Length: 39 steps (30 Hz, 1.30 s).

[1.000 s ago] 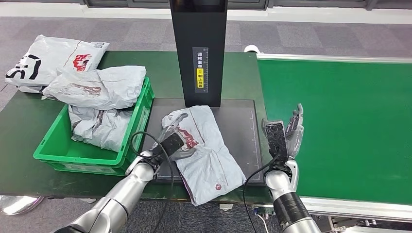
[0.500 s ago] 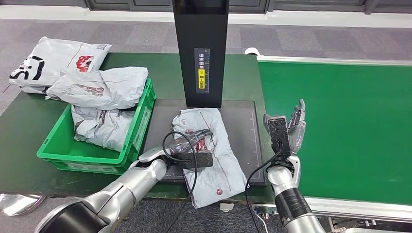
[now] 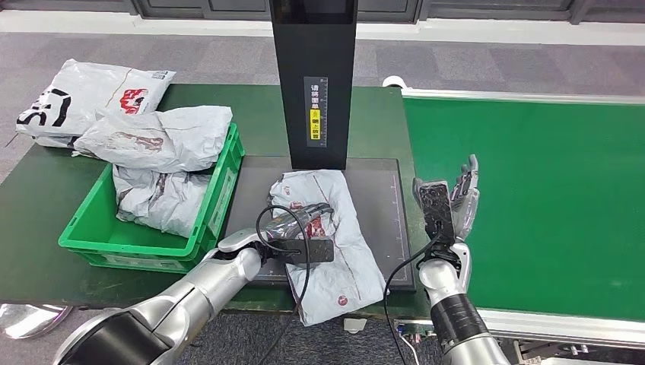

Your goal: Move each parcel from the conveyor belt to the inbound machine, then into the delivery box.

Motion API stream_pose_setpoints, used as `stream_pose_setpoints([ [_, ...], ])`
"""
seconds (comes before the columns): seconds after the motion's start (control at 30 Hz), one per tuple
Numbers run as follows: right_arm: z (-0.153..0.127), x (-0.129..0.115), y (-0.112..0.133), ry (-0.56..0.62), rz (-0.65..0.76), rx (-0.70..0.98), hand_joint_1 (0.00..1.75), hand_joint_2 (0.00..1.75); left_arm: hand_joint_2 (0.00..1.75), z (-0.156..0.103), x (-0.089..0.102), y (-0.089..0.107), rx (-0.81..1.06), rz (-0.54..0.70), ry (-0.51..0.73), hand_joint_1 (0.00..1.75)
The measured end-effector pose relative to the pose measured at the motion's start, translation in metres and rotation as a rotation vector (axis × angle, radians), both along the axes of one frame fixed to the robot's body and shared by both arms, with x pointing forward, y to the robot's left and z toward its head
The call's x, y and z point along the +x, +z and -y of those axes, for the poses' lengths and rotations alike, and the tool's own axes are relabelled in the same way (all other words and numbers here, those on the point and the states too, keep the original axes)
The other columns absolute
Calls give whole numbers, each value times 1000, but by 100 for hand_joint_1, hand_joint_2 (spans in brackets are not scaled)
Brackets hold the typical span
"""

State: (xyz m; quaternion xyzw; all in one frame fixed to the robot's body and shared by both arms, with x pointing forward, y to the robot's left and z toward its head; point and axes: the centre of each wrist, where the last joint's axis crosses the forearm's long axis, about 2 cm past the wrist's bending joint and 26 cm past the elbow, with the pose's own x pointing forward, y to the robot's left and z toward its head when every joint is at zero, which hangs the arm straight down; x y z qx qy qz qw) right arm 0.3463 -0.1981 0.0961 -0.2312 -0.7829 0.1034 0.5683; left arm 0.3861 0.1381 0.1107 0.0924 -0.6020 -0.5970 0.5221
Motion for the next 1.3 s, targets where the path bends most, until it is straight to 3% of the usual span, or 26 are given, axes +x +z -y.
stream_pose_setpoints([
  [1.27,0,0,0,0,1,0,0,175,175,0,0,0,3,-2,1,0],
  [1.3,0,0,0,0,1,0,0,175,175,0,0,0,3,-3,1,44],
])
